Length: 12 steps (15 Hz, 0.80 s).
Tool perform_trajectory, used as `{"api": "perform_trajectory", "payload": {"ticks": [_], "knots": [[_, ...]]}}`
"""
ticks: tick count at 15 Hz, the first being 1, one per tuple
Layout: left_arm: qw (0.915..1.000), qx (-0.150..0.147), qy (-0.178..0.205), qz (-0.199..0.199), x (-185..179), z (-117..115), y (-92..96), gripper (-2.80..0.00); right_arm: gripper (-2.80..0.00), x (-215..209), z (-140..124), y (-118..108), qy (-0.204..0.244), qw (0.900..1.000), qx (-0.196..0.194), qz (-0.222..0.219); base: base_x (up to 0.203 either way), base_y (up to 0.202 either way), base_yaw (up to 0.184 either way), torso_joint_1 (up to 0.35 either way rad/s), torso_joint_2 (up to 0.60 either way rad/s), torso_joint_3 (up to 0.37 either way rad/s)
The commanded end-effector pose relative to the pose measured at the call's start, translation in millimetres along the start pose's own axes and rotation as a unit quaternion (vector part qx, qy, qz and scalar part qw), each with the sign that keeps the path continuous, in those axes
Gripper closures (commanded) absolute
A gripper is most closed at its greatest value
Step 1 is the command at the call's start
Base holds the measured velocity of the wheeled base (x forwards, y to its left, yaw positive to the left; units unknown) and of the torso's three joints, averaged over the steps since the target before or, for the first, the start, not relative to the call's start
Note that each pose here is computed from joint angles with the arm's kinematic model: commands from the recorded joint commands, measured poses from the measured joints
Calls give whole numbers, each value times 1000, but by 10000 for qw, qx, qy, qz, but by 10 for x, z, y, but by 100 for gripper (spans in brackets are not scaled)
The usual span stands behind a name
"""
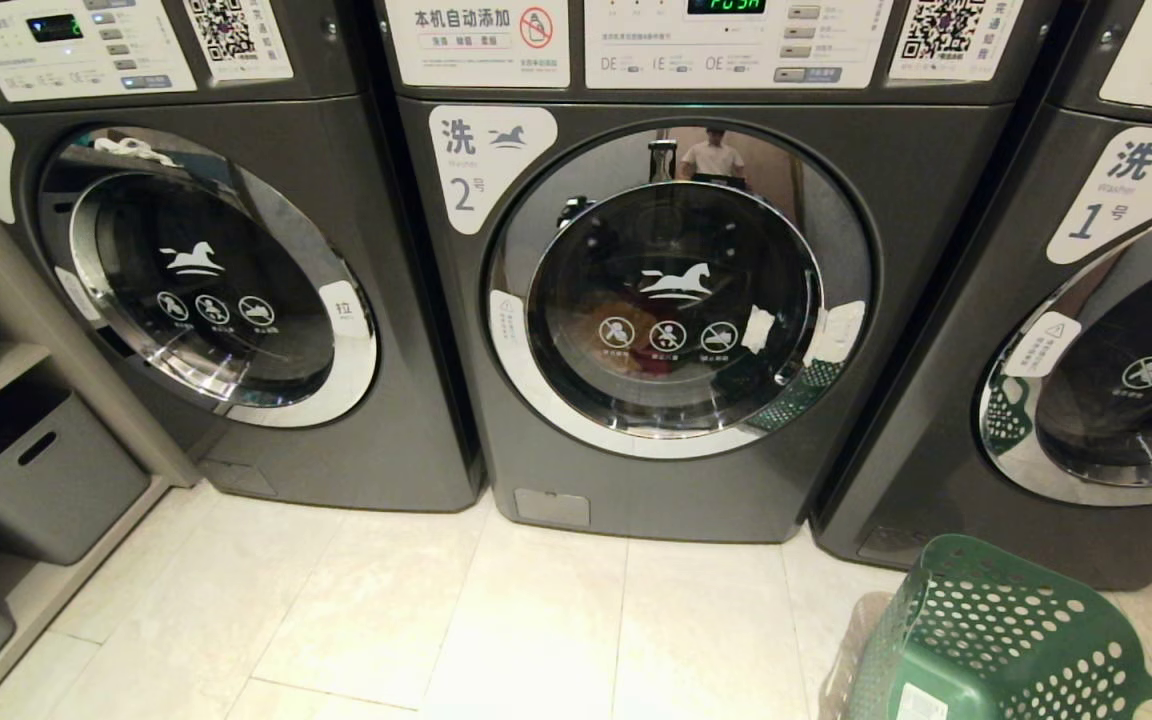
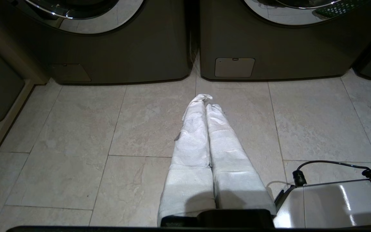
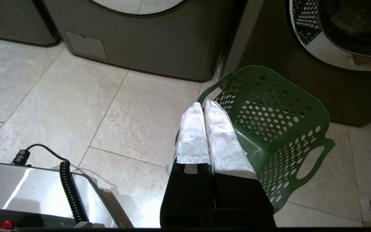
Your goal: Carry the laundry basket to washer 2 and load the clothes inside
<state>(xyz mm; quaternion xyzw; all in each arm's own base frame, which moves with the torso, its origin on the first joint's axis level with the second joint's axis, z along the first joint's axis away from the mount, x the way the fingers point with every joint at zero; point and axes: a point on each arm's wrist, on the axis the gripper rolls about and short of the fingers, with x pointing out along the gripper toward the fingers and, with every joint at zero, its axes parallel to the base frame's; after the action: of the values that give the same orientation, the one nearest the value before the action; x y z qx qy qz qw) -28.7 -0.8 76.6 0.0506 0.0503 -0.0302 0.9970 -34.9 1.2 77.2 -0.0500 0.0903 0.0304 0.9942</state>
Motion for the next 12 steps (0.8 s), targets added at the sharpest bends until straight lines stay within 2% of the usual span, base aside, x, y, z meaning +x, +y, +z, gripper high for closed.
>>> {"api": "perform_trajectory", "payload": {"ticks": [1,5,12], "knots": [[10000,2,-4,0,0,-3,0,0,0,0,-1,0,18,10000,15,-10,0,0,0,0,0,0],[10000,19,-5,-8,0,-3,-1,0,0,0,1,-3,14,9998,197,-57,0,0,0,0,0,0],[10000,33,-11,-7,0,-2,-1,0,0,0,-1,-3,21,9998,190,-56,9,0,0,1,0,0]]}}
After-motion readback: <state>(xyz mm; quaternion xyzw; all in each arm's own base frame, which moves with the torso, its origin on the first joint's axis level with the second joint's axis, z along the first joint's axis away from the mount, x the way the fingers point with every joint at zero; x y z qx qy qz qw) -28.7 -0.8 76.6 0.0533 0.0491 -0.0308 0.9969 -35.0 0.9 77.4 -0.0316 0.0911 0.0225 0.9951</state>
